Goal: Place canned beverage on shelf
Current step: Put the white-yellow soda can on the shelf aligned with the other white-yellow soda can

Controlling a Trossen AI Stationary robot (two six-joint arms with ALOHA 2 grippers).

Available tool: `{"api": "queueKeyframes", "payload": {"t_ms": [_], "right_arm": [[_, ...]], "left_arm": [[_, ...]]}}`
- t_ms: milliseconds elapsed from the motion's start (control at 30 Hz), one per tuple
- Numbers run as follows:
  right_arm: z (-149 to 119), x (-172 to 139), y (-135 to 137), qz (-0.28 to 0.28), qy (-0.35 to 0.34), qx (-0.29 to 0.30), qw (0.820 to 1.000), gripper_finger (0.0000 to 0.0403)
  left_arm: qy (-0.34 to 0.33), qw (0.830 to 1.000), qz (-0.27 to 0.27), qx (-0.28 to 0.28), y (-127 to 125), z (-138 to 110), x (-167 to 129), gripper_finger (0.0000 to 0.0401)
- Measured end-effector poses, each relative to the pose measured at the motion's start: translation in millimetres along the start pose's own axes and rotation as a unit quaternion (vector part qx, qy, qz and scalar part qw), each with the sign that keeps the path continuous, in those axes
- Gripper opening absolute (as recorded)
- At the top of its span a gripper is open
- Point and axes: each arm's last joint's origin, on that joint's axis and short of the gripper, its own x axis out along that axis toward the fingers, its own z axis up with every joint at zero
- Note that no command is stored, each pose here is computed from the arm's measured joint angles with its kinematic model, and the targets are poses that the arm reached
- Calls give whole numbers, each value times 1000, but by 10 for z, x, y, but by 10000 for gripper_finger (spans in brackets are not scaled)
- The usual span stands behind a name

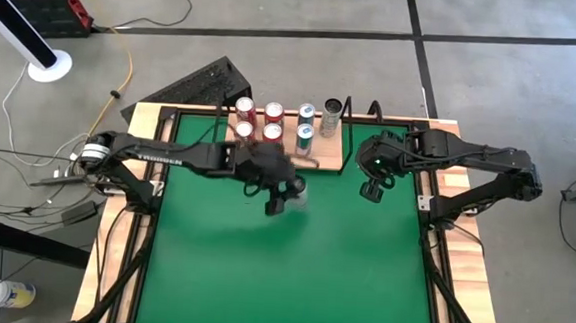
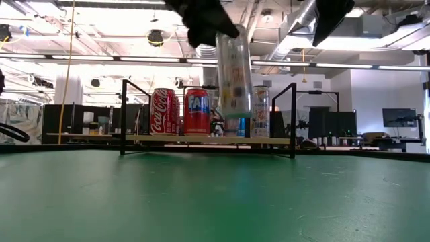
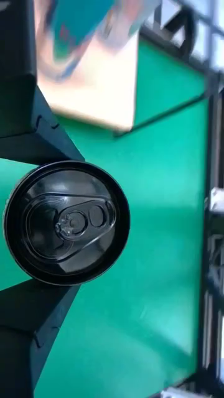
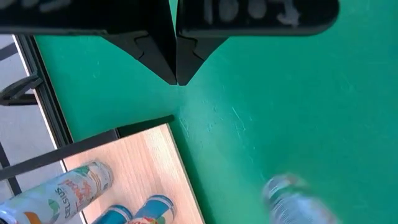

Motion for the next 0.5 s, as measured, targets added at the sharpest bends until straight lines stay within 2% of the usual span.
{"api": "queueKeyframes", "payload": {"t_ms": [233, 500], "right_arm": [[-88, 48, 15, -2, 10, 1, 1000, 24], [-287, 38, -7, 0, 11, 23, 1000, 24]], "left_arm": [[-21, 998, 43, 38, 357, 422, -25, 232], [-18, 997, 38, 68, 688, 610, 222, 232]]}}
